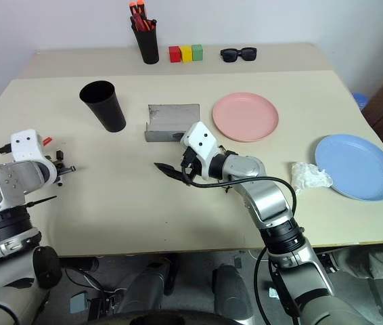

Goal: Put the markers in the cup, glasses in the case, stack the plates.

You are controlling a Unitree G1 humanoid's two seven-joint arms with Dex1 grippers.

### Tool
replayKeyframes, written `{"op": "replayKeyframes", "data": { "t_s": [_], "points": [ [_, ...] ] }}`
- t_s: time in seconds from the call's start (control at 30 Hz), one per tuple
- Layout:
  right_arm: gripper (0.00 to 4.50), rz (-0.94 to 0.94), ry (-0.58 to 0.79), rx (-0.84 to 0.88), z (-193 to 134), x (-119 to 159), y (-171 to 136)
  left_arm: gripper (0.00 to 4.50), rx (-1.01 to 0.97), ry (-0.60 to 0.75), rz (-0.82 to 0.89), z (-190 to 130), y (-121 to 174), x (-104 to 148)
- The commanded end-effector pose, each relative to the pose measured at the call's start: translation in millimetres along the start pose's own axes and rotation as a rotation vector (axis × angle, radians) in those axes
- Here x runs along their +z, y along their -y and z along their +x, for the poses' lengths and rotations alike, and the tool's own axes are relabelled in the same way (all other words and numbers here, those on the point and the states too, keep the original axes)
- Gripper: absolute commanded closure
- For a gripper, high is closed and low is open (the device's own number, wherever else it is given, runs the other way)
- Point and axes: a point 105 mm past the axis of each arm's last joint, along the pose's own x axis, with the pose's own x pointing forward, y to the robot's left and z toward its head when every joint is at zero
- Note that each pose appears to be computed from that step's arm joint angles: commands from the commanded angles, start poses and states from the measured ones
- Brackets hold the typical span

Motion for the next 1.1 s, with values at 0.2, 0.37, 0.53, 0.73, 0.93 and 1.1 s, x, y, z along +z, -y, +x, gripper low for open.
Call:
{"op": "replayKeyframes", "data": {
  "t_s": [0.2, 0.37, 0.53, 0.73, 0.93, 1.1],
  "points": [
    [0.00, -0.020, 0.107, -0.126, 7, 28, 22, 4.45, 0.195, 0.655, 0.134, -40, -11, 88],
    [0.00, -0.013, 0.131, -0.174, 9, 32, 32, 4.45, 0.050, 0.947, -0.007, -75, 2, 127],
    [0.00, 0.010, 0.182, -0.205, 15, 42, 36, 4.45, -0.061, 1.118, 0.079, -91, 52, 154],
    [0.00, 0.040, 0.235, -0.284, 22, 54, 48, 4.45, -0.172, 1.217, 0.136, -84, 108, 168],
    [0.00, 0.052, 0.261, -0.318, 21, 60, 53, 4.45, -0.190, 1.205, 0.189, -60, 133, 165],
    [0.00, 0.071, 0.289, -0.336, 18, 66, 56, 4.45, -0.182, 1.196, 0.180, -50, 135, 161]
  ]
}}
